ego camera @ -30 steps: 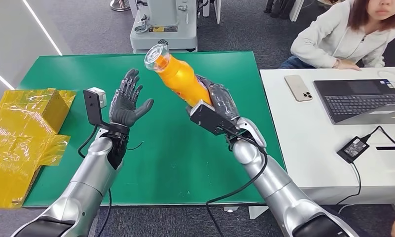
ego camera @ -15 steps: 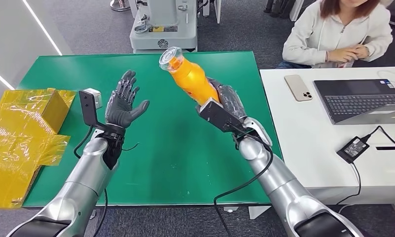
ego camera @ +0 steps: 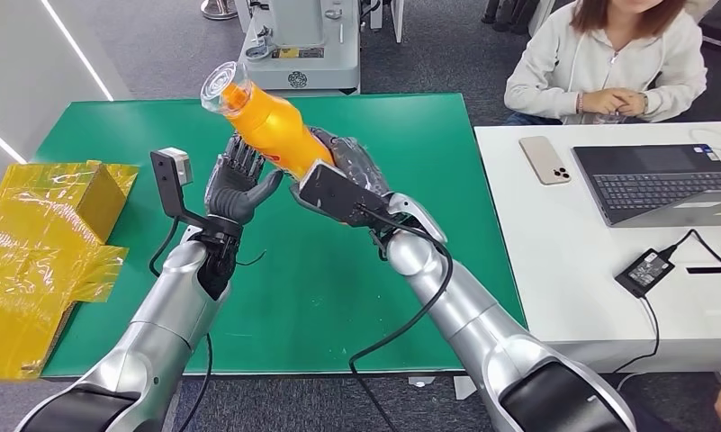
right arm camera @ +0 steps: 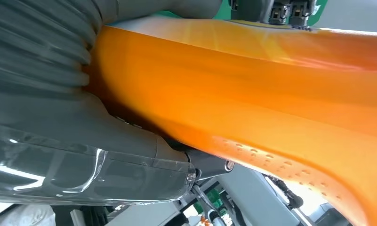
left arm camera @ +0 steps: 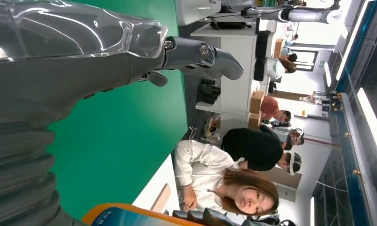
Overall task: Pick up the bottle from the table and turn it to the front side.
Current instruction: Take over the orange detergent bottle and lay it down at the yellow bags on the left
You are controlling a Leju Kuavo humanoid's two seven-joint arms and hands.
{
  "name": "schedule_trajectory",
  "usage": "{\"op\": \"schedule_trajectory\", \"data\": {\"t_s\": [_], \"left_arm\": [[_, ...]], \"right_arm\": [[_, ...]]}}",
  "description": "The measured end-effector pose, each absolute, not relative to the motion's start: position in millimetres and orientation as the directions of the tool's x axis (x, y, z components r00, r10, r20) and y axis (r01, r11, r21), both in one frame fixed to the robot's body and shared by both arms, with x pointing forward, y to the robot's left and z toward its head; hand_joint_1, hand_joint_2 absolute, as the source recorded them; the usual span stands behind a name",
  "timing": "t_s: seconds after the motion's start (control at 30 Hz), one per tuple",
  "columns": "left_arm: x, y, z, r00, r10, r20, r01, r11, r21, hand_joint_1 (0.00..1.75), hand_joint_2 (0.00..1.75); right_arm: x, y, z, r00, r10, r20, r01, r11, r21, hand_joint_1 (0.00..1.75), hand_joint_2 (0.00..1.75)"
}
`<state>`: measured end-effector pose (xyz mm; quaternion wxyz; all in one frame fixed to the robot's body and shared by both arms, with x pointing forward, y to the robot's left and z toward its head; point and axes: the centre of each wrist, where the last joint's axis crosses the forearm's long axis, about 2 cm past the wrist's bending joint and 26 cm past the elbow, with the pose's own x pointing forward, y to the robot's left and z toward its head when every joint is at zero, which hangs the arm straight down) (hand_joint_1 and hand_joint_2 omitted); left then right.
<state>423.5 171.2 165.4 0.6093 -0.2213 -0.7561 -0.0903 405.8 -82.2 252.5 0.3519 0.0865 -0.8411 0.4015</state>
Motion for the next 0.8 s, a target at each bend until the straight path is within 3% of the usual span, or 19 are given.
{"op": "schedule_trajectory", "data": {"t_s": [0.23,0.8], "left_arm": [[424.4,175.7,164.4,-0.16,0.209,0.965,0.411,0.903,-0.127,0.0,1.75],[423.7,208.6,158.9,-0.219,0.144,0.965,0.344,0.937,-0.061,0.0,1.75]], "right_arm": [[406.1,-78.7,257.8,-0.74,0.157,0.654,-0.417,0.655,-0.63,1.73,1.75],[428.3,-130.1,227.8,-0.636,0.264,0.725,-0.287,0.792,-0.539,1.72,1.75]]}}
